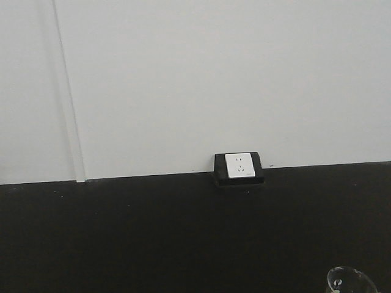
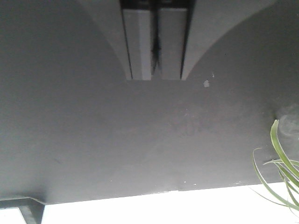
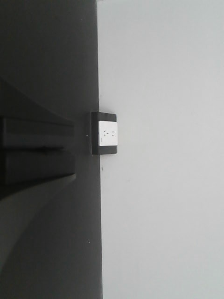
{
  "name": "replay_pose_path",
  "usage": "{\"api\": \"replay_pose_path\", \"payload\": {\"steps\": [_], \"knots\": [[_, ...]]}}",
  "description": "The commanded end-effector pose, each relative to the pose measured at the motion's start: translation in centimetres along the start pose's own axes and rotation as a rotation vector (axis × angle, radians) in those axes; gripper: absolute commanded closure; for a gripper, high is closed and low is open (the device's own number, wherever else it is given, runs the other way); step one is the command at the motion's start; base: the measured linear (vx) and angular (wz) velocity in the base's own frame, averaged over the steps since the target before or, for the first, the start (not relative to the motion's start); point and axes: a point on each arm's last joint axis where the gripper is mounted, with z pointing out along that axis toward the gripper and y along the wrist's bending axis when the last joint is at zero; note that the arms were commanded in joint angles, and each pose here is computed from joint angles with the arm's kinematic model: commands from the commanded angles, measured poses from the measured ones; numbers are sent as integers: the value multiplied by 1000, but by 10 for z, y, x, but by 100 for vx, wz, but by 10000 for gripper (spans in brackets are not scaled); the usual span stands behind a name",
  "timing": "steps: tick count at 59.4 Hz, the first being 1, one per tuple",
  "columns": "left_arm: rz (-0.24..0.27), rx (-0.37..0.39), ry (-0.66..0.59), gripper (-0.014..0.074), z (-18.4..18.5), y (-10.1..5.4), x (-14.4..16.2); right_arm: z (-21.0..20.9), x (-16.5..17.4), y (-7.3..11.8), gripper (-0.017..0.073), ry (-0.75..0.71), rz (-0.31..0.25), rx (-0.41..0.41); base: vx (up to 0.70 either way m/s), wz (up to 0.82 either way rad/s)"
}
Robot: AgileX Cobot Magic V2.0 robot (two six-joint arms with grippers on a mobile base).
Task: Grab transparent chemical and place on left bench
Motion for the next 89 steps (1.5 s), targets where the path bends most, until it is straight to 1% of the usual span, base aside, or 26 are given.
{"api": "replay_pose_path", "payload": {"steps": [1,6,10,23,31,35,41,47,57,60,69,74,86,89], "knots": [[-9,-2,-81,597,-1,0,-3,6,-35,0,560,-78,-56,-1,0,0],[-9,-2,-81,597,-1,0,-3,14,-47,0,559,-52,-82,-2,0,0],[-9,-2,-81,597,-1,0,-3,24,-51,0,559,-13,-82,-5,0,0],[-9,-2,-81,597,-1,0,-3,53,-40,2,554,91,-78,-27,0,0],[-9,-2,-81,597,-1,0,-3,68,-27,2,550,189,-74,-35,0,0],[-9,-2,-81,597,-1,0,-3,73,-24,2,549,196,-55,-36,0,0],[-9,-2,-81,597,-1,0,-3,81,-22,2,546,181,3,-27,0,0],[-9,-2,-81,597,-1,0,-3,86,-18,1,544,198,37,-15,0,0],[-9,-2,-81,597,-1,0,-3,91,-14,1,517,212,44,-13,0,0],[-9,-2,-81,597,-1,0,-3,92,-13,0,501,219,62,-4,0,0],[-9,-2,-81,597,-1,0,-3,95,-9,-2,403,239,125,29,0,0],[-9,-2,-81,597,-1,0,-3,96,-7,-2,324,254,129,32,0,0],[-9,-2,-81,597,-1,0,-3,100,-1,-2,79,287,129,34,0,0],[-9,-2,-81,597,-1,0,-3,101,0,-2,41,283,124,33,0,0]]}}
